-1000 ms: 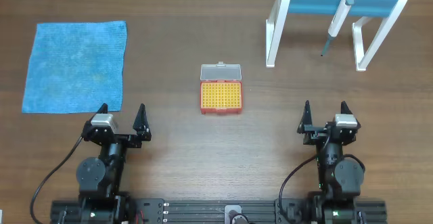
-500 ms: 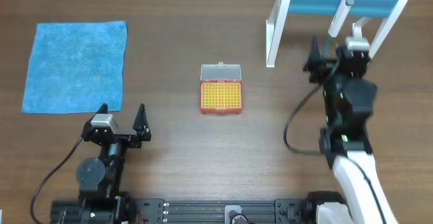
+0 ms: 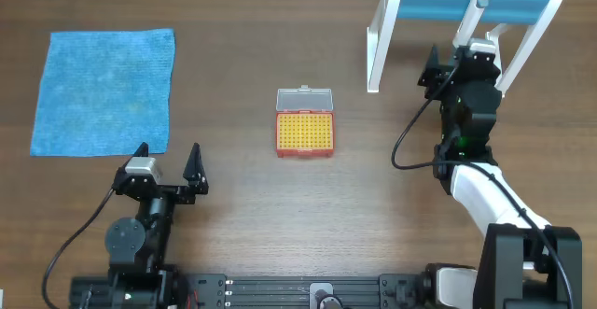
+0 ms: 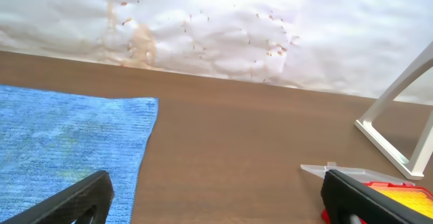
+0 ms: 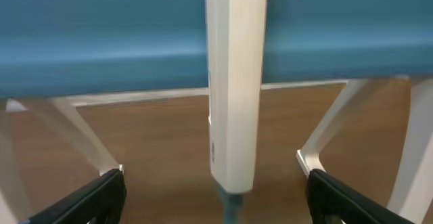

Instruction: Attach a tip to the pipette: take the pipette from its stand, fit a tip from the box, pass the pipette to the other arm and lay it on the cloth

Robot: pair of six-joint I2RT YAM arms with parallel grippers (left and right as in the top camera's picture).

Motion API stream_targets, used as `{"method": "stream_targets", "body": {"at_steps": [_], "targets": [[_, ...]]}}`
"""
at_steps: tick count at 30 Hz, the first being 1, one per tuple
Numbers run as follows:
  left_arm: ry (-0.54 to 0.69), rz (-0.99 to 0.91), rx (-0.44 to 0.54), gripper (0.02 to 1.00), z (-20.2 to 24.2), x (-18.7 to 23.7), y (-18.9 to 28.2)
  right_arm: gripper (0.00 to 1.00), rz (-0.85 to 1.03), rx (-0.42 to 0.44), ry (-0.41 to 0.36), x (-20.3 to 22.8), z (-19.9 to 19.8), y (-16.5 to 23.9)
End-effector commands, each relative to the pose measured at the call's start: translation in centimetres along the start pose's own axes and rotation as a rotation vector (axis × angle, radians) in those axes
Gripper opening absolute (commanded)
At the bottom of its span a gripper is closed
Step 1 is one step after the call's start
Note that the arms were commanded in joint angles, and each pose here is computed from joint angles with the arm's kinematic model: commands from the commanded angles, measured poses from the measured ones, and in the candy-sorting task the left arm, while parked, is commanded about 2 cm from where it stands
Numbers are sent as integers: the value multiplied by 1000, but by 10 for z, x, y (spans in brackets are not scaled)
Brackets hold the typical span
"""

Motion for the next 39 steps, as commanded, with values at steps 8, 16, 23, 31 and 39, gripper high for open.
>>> {"method": "stream_targets", "body": {"at_steps": [8, 16, 23, 31, 39], "targets": [[-20, 5, 14, 996, -2, 2, 0, 858, 58, 50, -17, -17, -19, -19], [-20, 4, 14, 996, -2, 2, 0, 858, 45, 42, -17, -21, -19, -21], [-20, 5, 14, 996, -2, 2, 0, 858, 55, -32, 33, -20, -13, -32], [-20, 4, 14, 993, -2, 2, 0, 858, 82, -40, 87, -10, -14, -45], [-20, 4, 14, 991, -2, 2, 0, 858, 74, -79, 138, -13, -9, -57]]}}
Point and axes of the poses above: each gripper's point midway between its finger pads, its own y axis back along the fingers, its own z axis along the line the jaws close on, x = y × z, the point moved 5 cm from there along y, back along the fingers, and after that the axes turned 4 degrees about y, right-handed, at the moved point
